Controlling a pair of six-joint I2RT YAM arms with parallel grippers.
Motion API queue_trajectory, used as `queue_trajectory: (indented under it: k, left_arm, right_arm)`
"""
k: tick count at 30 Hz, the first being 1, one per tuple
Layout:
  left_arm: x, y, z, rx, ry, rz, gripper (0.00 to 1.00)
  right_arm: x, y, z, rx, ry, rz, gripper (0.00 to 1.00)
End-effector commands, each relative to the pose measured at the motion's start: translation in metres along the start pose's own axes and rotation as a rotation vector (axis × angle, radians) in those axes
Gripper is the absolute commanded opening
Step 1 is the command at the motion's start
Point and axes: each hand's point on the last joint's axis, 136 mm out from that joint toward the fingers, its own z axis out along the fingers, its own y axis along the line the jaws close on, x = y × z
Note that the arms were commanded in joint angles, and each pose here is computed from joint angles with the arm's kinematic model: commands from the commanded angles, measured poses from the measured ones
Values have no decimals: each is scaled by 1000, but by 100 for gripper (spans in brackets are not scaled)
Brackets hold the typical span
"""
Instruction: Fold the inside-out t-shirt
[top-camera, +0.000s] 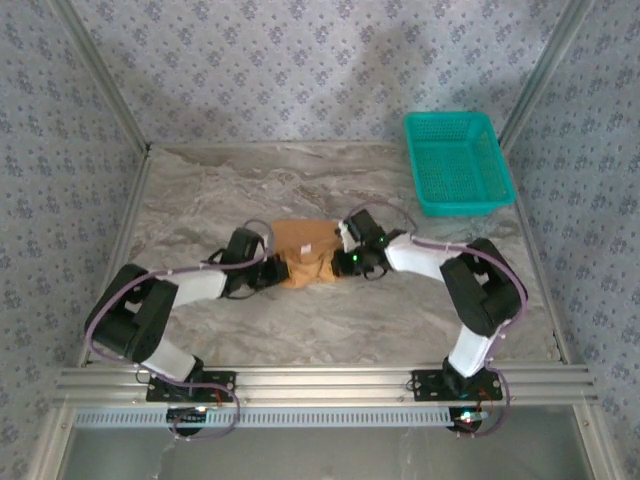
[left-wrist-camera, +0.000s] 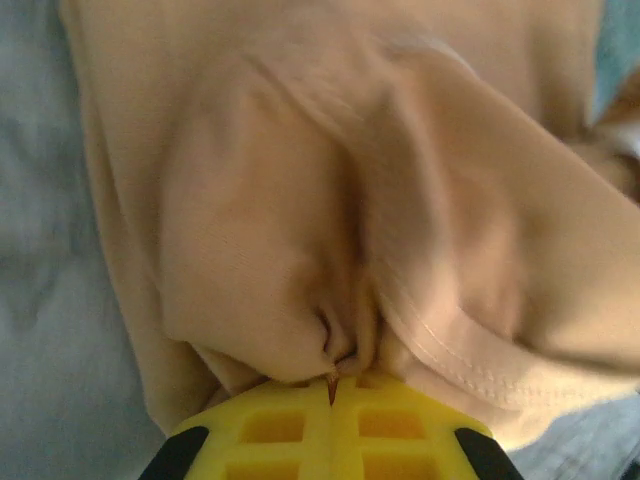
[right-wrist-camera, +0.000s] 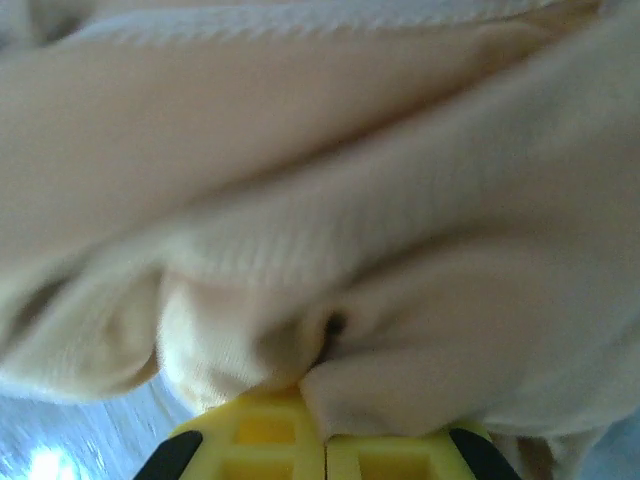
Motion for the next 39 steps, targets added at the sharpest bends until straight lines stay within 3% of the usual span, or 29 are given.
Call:
queue_trajectory:
  k: [1,4,10,18,23,28,31,33,36,39]
  left_arm:
    - [-35,-33,-29,77,-199,57,0]
    - [-35,-26,-42,21,-223,74,0]
    - [-66,-38,-63,-33,-301,137,0]
    - [-115,-16,-24,-83,-227,108,0]
    - [-112,-5,8,-73,-143,87,0]
    - [-104,2,14,-65,-125,72,0]
    - [-103,2,10,-77,-128,86,13]
    - [-107,-2,4,-87,-133,102,34]
    - [-117,-16,-15,-117,-154,140,53]
    - [-124,-27,-44,-253,-180,198,57]
  right_arm:
    - [-32,20,-38,-2,-200,-36,6]
    - [-36,17,-49,27,-218,-43,7]
    - [-74,5,-58,64,-246,-40,8]
    - [-111,-37,-31,95,-177,25,6]
    - [-99,-51,-28,106,-146,69,2]
    - [-54,-52,-25,105,-114,97,2]
    - [-36,-62,-17,141,-81,115,5]
    - [-32,-68,-15,148,-63,140,17]
    - [-38,-61,-30,161,-76,150,39]
    - [-45,-49,-68,247,-117,176,54]
